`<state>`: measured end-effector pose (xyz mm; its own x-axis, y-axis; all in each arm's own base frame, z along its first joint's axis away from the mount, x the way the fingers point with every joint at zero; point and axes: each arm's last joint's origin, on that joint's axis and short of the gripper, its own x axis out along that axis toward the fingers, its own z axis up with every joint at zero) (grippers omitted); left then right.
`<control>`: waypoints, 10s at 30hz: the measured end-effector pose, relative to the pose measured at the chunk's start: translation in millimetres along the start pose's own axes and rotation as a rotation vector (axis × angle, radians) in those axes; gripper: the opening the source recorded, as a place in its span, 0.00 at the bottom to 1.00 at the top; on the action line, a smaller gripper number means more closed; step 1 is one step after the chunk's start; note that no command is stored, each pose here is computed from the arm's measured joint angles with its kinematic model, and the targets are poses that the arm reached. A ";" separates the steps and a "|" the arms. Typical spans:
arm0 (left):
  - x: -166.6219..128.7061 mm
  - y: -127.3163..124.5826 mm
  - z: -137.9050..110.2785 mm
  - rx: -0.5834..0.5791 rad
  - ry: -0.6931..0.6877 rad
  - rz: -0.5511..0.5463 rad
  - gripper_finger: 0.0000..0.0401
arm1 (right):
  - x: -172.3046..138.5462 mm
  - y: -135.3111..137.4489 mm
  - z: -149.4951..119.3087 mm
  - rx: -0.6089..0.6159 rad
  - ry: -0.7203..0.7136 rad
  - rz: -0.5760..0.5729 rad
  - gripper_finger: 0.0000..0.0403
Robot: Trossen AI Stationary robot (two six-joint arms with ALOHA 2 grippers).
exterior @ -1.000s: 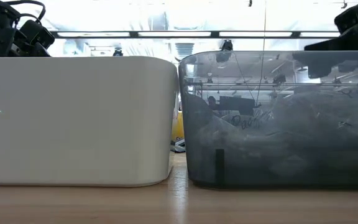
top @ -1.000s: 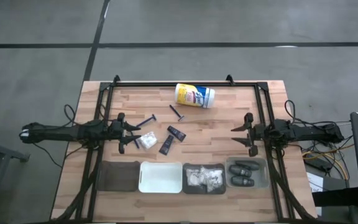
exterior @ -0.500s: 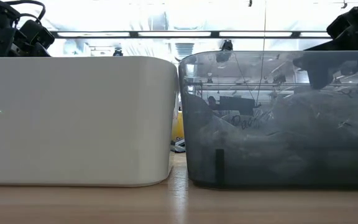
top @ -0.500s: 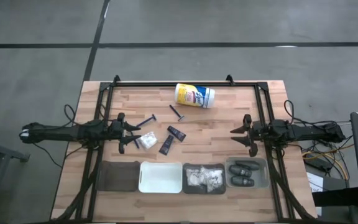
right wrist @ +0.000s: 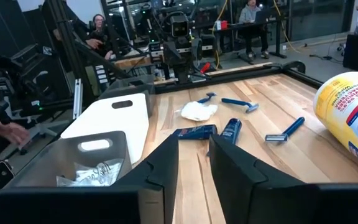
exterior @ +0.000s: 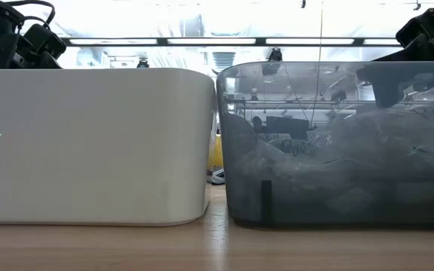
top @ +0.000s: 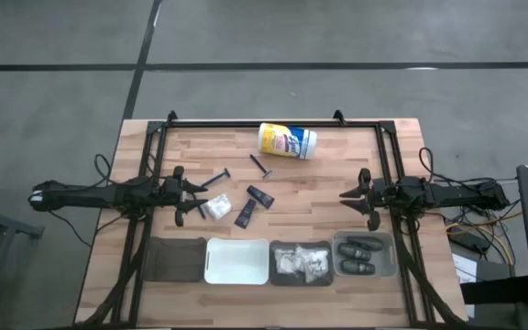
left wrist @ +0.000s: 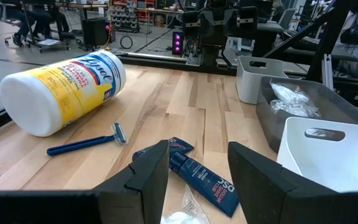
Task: Pick & Place Travel size toiletries
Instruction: Put the blue razor into the white bin
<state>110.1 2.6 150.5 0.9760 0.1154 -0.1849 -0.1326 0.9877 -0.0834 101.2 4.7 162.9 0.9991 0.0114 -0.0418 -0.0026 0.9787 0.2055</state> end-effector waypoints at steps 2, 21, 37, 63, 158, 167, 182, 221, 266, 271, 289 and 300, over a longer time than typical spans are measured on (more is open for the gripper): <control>0.0 0.0 0.0 0.000 0.000 0.000 0.43 | 0.0 0.0 0.0 -0.001 0.000 0.000 0.20; -1.2 -1.5 15.0 -0.040 -0.154 -0.017 0.43 | 0.0 0.0 0.0 0.000 0.000 0.000 0.09; -0.5 -1.1 13.6 0.048 -0.140 0.003 0.43 | 0.0 0.0 0.0 0.000 0.000 0.000 0.17; 14.3 -1.7 53.2 0.161 0.002 0.204 0.43 | 0.0 0.0 0.0 0.000 0.000 0.000 0.36; 90.7 53.2 17.6 -0.083 0.461 0.557 0.09 | 0.0 0.0 0.0 0.000 0.000 0.000 0.12; 78.3 48.5 43.3 -0.109 0.308 0.507 0.09 | 0.0 0.0 0.0 -0.001 0.000 0.000 0.20; 74.6 28.9 60.5 -0.103 0.188 0.332 0.09 | 0.0 0.0 0.0 -0.001 0.000 0.000 0.31; 100.0 -48.7 80.4 0.766 0.317 -0.788 0.09 | 0.1 0.0 -0.1 -0.001 0.001 0.000 0.50; 160.0 -116.5 59.6 0.923 0.530 -0.815 0.18 | 0.0 0.0 0.0 0.000 0.000 0.000 0.15; 160.3 -116.0 59.7 0.931 0.535 -0.793 0.27 | 0.0 0.0 0.0 0.000 0.000 0.000 0.12; 143.7 -99.3 88.1 0.932 0.523 -0.651 0.40 | 0.0 0.0 0.0 0.000 0.000 0.000 0.20; 135.8 -54.2 99.8 0.810 0.535 -0.489 0.40 | 0.1 0.0 -0.1 -0.001 0.001 0.000 0.28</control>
<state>267.1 -24.7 227.6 0.6644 -0.1771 -0.7261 0.5952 0.7129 0.3707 101.3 4.7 162.8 0.9990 0.0114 -0.0429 -0.0024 0.9788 0.2049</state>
